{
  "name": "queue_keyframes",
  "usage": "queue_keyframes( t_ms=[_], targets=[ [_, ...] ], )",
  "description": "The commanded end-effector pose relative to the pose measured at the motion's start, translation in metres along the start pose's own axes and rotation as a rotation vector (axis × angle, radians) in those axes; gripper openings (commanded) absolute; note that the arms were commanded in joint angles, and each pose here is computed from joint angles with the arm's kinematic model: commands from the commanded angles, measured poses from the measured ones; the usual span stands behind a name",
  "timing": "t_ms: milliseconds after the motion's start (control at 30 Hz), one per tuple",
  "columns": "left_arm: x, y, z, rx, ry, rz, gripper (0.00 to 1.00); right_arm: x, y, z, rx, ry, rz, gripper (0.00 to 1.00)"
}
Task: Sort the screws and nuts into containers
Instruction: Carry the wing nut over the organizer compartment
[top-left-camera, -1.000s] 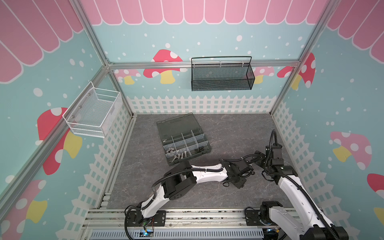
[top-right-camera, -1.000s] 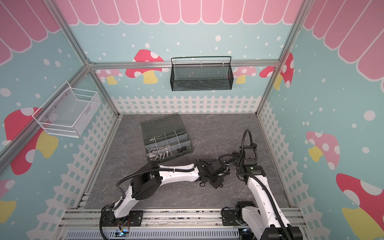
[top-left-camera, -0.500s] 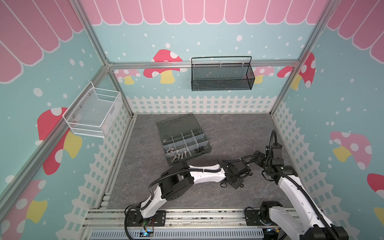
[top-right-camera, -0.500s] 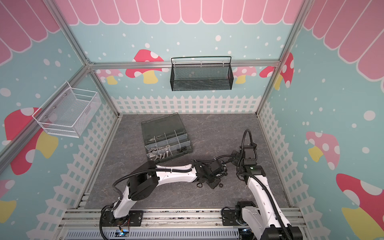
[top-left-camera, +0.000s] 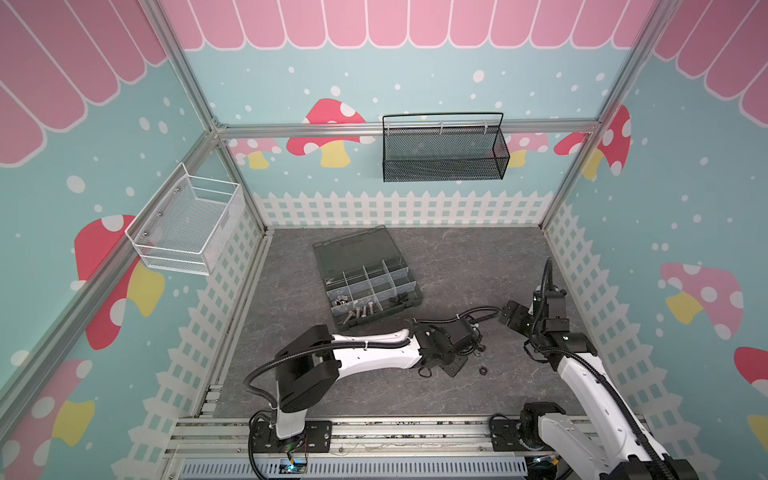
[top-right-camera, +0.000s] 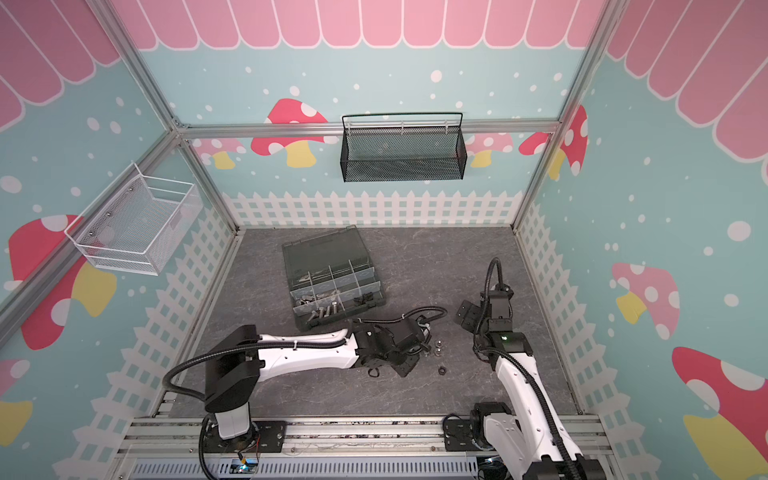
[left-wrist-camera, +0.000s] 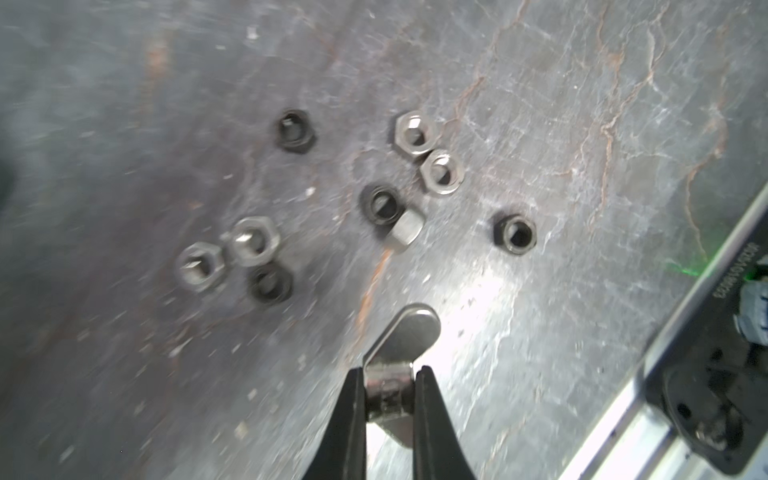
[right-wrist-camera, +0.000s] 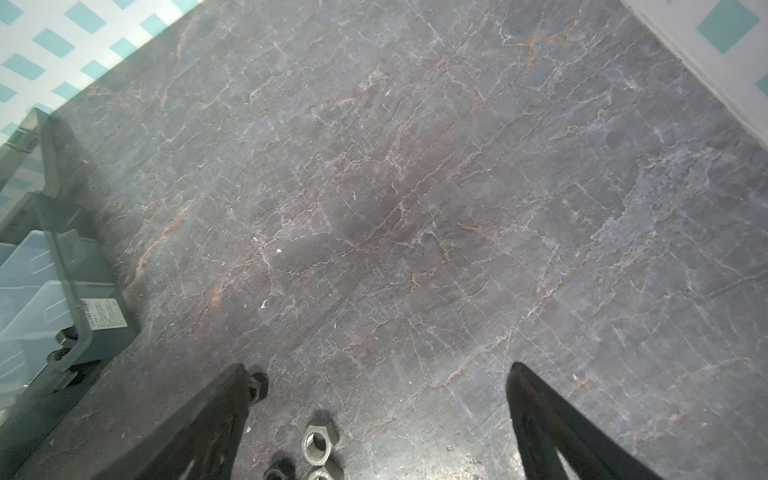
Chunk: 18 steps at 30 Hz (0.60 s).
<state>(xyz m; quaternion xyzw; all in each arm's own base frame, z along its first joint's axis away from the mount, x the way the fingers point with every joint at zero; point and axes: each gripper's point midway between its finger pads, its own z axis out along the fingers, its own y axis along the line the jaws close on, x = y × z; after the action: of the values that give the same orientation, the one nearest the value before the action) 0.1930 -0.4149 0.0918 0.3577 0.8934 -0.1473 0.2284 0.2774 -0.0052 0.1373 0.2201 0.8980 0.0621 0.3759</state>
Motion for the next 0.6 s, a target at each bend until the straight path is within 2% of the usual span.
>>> queue_keyframes(
  t_ms=[0,233,433,567],
  targets=[
    [-0.011,0.033,-0.024,-0.074,-0.087,-0.097,0.00,-0.004,0.008,-0.004,-0.057,-0.036,-0.024,0.98],
    [-0.007,0.117,-0.068,-0.186,-0.170,-0.265,0.00,0.002,0.017,0.001,-0.119,-0.023,-0.033,0.98],
    [0.010,0.210,-0.098,-0.360,-0.183,-0.399,0.00,0.006,0.026,0.004,-0.157,0.004,-0.048,0.98],
    [0.019,0.258,-0.108,-0.419,-0.182,-0.491,0.00,0.008,0.029,0.005,-0.167,0.013,-0.054,0.98]
  ],
)
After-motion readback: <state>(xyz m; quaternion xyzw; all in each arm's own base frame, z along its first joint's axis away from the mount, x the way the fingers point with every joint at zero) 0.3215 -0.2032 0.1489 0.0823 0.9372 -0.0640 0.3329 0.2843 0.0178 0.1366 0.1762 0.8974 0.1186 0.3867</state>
